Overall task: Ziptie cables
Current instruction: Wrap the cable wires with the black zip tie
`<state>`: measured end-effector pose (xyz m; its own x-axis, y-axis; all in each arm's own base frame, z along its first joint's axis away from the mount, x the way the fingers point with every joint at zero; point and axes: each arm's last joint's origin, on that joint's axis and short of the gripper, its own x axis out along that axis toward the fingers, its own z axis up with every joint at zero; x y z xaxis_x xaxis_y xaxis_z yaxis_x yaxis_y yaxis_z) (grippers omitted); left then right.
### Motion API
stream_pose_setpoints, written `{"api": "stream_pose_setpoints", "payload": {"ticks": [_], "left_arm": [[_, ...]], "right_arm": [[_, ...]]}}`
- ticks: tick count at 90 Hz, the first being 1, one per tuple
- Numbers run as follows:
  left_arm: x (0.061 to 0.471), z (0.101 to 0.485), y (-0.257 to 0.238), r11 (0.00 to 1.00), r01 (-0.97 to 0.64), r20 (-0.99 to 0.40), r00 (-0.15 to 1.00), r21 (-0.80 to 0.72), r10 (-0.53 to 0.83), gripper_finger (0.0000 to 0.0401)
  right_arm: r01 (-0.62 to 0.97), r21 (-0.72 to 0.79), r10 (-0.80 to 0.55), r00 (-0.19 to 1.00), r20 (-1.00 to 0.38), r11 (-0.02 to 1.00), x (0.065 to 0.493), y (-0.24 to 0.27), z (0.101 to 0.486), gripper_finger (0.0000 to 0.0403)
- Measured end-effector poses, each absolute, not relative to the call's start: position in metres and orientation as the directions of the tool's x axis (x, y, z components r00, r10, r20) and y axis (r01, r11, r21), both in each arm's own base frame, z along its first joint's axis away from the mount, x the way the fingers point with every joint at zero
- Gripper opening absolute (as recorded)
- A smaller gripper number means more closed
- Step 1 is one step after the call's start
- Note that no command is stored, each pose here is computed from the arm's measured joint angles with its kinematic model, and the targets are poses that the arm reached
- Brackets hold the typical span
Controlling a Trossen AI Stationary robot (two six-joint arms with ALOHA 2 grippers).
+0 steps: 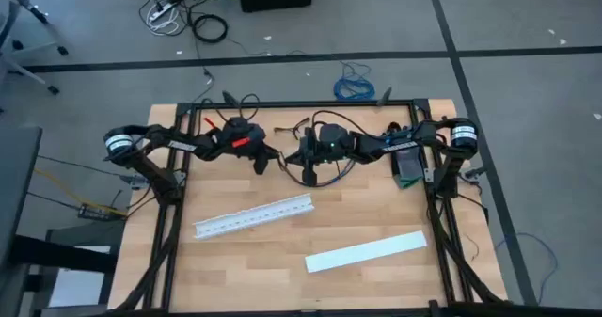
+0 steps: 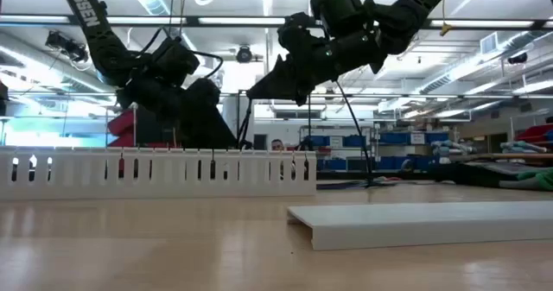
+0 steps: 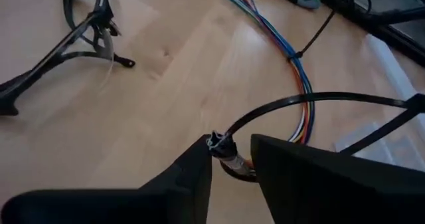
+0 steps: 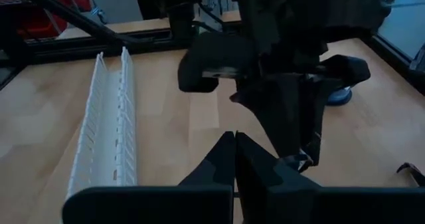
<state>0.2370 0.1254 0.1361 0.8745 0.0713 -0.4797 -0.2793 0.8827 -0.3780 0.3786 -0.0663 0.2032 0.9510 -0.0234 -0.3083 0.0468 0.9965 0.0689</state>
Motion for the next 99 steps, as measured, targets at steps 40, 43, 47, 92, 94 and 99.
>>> {"api": "stream_pose_setpoints", "payload": {"ticks": [40,43,47,92,94,99], "left_arm": [[0.237,0.136,0.125,0.885,-0.277,-0.48,0.874,-0.374,0.071,0.0014],[0.237,0.136,0.125,0.885,-0.277,-0.48,0.874,-0.374,0.071,0.0011],[0.237,0.136,0.125,0.885,-0.278,-0.48,0.874,-0.374,0.071,0.0011],[0.236,0.135,0.125,0.886,-0.28,-0.495,0.866,-0.369,0.067,0.0018],[0.236,0.134,0.125,0.887,-0.279,-0.497,0.865,-0.367,0.067,0.0018],[0.236,0.134,0.125,0.89,-0.283,-0.503,0.861,-0.358,0.072,0.0018]], "right_arm": [[0.114,0.056,-0.09,0.94,-0.328,0.992,0.377,-0.075,0.201,0.0],[0.126,0.054,-0.1,0.936,-0.337,0.991,0.376,-0.077,0.201,0.0],[0.137,0.053,-0.11,0.93,-0.35,0.989,0.375,-0.079,0.199,0.0],[0.295,0.048,-0.228,0.821,-0.524,0.954,0.367,-0.079,0.183,0.0],[0.301,0.05,-0.23,0.816,-0.531,0.952,0.366,-0.078,0.182,0.0],[0.311,0.055,-0.232,0.806,-0.545,0.949,0.366,-0.075,0.18,0.0]]}}
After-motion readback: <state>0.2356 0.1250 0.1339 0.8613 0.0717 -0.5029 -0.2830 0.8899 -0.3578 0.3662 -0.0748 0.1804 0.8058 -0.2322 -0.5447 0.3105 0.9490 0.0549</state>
